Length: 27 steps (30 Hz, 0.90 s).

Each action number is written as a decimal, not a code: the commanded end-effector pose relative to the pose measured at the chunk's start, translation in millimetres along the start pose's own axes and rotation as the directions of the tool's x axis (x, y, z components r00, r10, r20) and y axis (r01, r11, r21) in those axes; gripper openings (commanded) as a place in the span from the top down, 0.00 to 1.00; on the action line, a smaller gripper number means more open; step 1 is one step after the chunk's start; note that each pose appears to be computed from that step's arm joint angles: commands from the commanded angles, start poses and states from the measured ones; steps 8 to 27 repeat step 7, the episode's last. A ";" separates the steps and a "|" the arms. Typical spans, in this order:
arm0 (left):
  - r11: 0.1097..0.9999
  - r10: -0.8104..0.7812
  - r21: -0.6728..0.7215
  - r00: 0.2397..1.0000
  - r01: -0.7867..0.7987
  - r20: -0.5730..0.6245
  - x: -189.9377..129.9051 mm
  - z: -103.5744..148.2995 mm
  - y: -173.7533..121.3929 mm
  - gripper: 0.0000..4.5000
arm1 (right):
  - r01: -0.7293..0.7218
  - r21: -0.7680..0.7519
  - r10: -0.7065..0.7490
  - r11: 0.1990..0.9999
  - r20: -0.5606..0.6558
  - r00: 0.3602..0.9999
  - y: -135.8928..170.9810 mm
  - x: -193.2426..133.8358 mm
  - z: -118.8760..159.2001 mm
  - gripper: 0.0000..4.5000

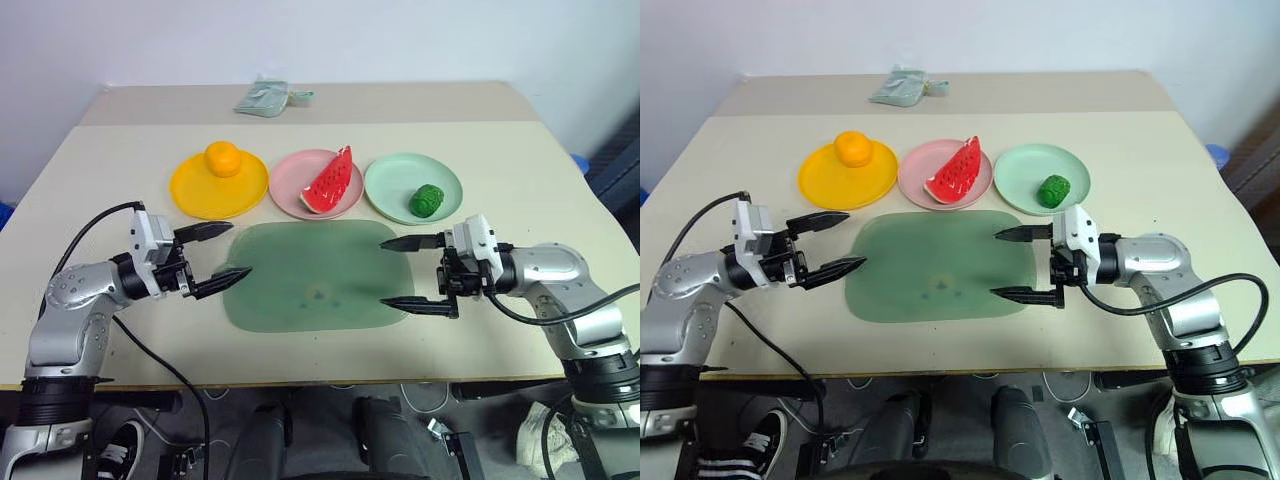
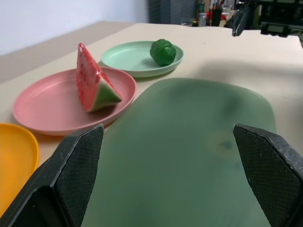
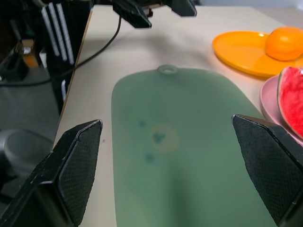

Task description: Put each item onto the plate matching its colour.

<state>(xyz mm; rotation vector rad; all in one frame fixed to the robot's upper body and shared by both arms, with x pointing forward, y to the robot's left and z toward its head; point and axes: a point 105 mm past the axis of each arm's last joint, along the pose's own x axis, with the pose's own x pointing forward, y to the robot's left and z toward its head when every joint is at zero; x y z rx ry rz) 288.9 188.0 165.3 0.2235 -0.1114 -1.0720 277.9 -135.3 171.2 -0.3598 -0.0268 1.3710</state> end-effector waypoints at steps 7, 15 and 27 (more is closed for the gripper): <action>0.998 -0.044 -0.035 0.998 0.046 0.053 14.4 2.8 1.7 0.00 | 0.092 -0.034 -0.091 0.995 0.037 0.995 -4.5 -0.1 21.5 0.01; 0.998 -0.044 -0.035 0.998 0.046 0.053 14.4 2.8 1.7 0.00 | 0.092 -0.034 -0.091 0.995 0.037 0.995 -4.5 -0.1 21.5 0.01; 0.998 -0.044 -0.035 0.998 0.046 0.053 14.4 2.8 1.7 0.00 | 0.092 -0.034 -0.091 0.995 0.037 0.995 -4.5 -0.1 21.5 0.01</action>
